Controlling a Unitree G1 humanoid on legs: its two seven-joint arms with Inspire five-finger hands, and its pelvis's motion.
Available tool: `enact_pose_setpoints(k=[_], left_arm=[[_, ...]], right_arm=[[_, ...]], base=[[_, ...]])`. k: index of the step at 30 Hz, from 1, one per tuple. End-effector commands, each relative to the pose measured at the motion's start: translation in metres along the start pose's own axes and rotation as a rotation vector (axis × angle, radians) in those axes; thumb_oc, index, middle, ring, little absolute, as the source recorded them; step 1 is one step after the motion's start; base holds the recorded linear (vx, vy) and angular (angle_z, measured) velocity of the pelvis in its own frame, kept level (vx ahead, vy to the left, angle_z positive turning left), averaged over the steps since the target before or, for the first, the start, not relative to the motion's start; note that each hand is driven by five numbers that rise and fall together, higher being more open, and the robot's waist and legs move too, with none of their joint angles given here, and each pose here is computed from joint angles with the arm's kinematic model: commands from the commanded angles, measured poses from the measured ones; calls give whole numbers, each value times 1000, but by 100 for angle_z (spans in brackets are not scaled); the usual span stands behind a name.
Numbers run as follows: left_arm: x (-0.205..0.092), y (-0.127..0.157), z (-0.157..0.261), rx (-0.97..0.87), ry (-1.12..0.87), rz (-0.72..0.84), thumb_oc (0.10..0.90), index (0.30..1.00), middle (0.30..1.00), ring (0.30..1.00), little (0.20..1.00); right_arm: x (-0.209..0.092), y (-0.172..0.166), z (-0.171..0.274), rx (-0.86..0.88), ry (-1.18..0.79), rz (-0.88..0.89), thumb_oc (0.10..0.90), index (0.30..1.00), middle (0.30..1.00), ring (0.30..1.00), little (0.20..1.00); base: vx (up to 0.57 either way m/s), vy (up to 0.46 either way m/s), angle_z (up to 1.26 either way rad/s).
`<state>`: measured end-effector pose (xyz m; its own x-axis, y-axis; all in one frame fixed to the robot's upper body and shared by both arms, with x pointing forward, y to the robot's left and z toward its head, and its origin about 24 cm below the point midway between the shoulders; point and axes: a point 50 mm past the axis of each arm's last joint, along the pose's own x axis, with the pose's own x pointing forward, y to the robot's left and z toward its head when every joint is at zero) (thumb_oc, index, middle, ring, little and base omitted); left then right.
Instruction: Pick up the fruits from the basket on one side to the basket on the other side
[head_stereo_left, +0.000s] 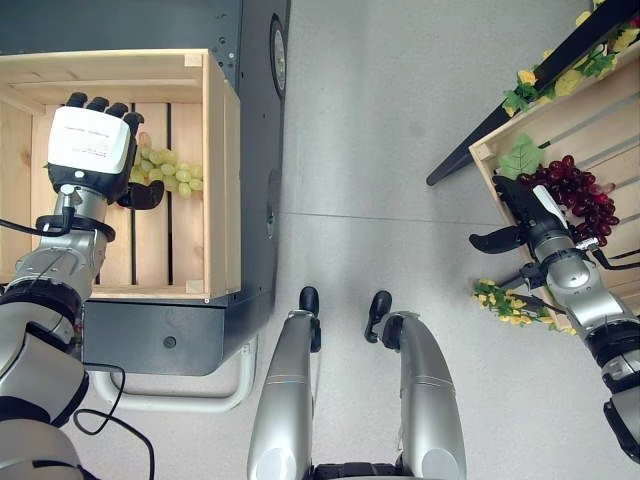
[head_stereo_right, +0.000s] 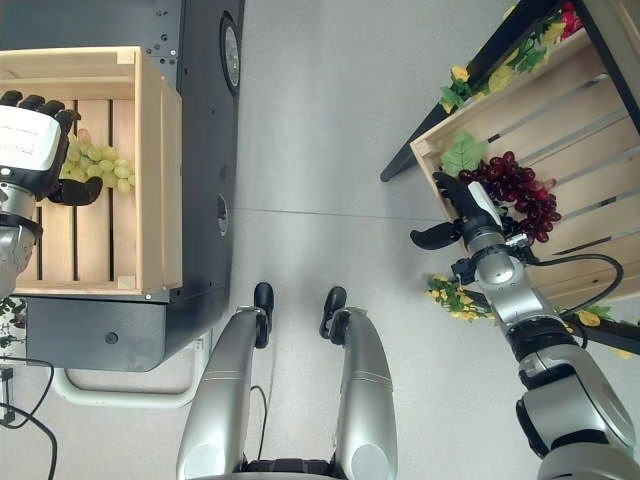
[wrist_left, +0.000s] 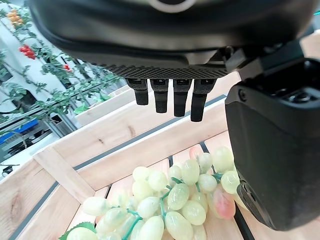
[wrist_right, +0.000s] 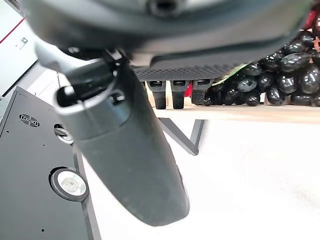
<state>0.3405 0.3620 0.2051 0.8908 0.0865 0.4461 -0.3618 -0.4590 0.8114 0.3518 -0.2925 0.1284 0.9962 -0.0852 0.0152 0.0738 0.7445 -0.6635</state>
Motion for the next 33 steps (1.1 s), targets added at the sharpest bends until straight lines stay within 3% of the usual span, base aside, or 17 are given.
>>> enact_pose_setpoints(k=[1,15,33], left_arm=[[17,42,-39,57,139,160,800,900,900,900,900],[21,35,-32,156,59,-6,800,900,900,900,900],[33,51,-35,242,100,61,800,900,900,900,900]], right_arm=[[0,-36,23,-16,-125,-42,800,900,900,900,900],[-1,-37,18,-1,-114,-19,800,900,900,900,900],[3,-32,26,30,-150,4,800,900,900,900,900]], base=[[-4,19,6],[-2,5,2],[-3,0,1]])
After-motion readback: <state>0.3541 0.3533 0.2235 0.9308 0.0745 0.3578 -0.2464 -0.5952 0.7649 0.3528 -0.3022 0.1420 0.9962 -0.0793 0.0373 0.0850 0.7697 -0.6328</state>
